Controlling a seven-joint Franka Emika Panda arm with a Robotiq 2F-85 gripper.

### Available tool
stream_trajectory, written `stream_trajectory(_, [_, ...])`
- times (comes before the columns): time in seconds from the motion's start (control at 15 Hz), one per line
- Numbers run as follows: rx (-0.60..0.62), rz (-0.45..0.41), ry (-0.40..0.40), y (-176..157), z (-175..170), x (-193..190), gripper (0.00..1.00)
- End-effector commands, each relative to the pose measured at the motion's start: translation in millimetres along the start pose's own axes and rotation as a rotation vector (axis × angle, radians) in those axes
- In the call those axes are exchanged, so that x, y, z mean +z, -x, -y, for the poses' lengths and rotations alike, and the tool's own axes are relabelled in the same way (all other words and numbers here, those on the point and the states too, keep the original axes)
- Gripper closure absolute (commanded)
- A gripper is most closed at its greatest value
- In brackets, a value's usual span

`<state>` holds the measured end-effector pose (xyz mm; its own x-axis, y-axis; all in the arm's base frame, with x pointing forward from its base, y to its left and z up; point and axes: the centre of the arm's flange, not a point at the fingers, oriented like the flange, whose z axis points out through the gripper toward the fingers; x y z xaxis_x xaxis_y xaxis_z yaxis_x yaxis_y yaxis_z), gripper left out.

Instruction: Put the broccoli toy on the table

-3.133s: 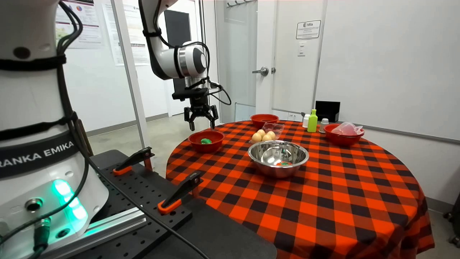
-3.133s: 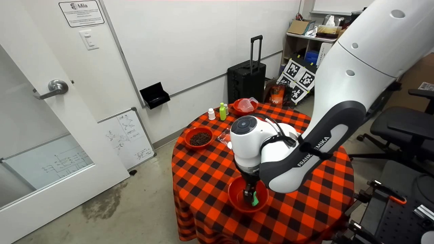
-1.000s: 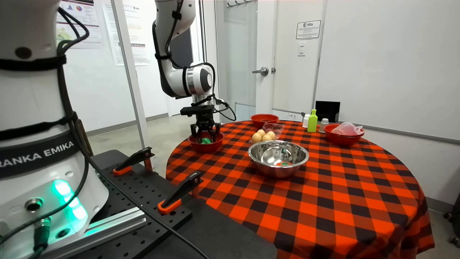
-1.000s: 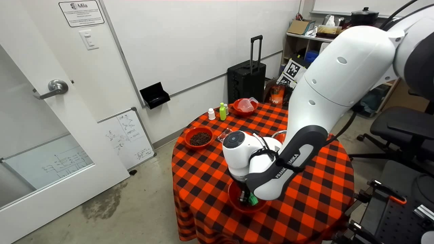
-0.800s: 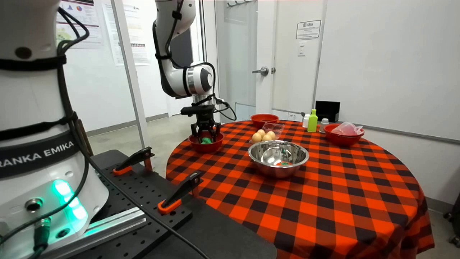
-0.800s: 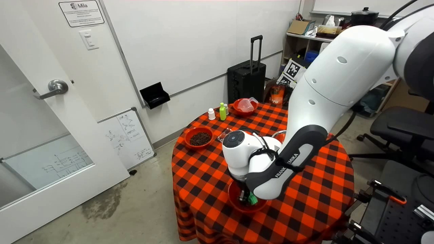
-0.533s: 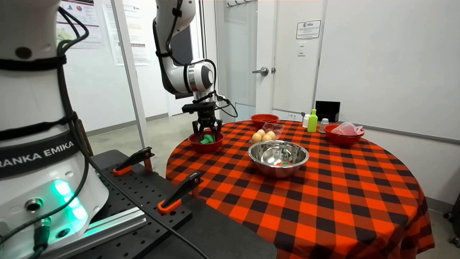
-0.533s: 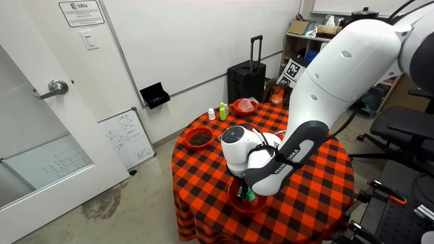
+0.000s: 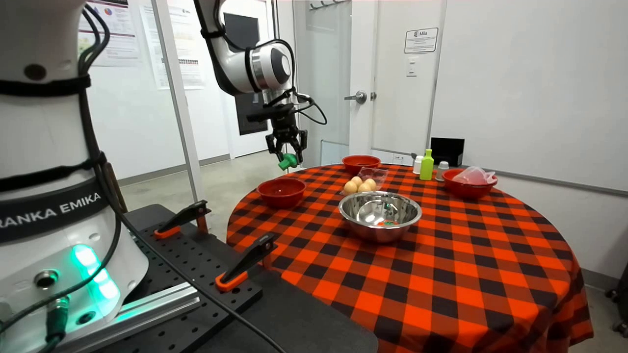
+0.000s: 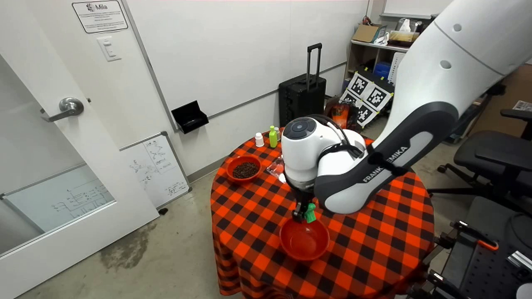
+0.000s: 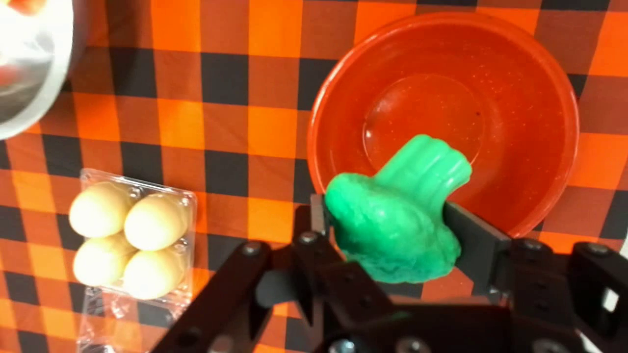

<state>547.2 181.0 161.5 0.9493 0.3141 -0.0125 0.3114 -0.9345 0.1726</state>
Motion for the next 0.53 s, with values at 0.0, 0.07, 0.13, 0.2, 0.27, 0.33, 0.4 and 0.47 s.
stream_trajectory(0.0, [0.082,0.012,0.044,46.2,-21.4,-22.0,0.69])
stream_trajectory(0.07, [0.106,0.022,0.050,55.0,-30.1,-20.0,0.69])
stream_trajectory(0.13, [0.136,0.037,0.057,64.8,-39.9,-15.5,0.69])
stream_trajectory(0.2, [0.164,0.053,0.061,73.7,-48.3,-10.9,0.69])
stream_trajectory(0.27, [0.196,0.073,0.063,84.3,-57.3,-4.0,0.69])
stream_trajectory(0.33, [0.225,0.093,0.064,93.4,-64.6,2.5,0.69])
stream_trajectory(0.4, [0.251,0.114,0.063,102.3,-71.6,11.0,0.69])
stream_trajectory(0.47, [0.273,0.133,0.061,109.0,-76.9,18.4,0.69])
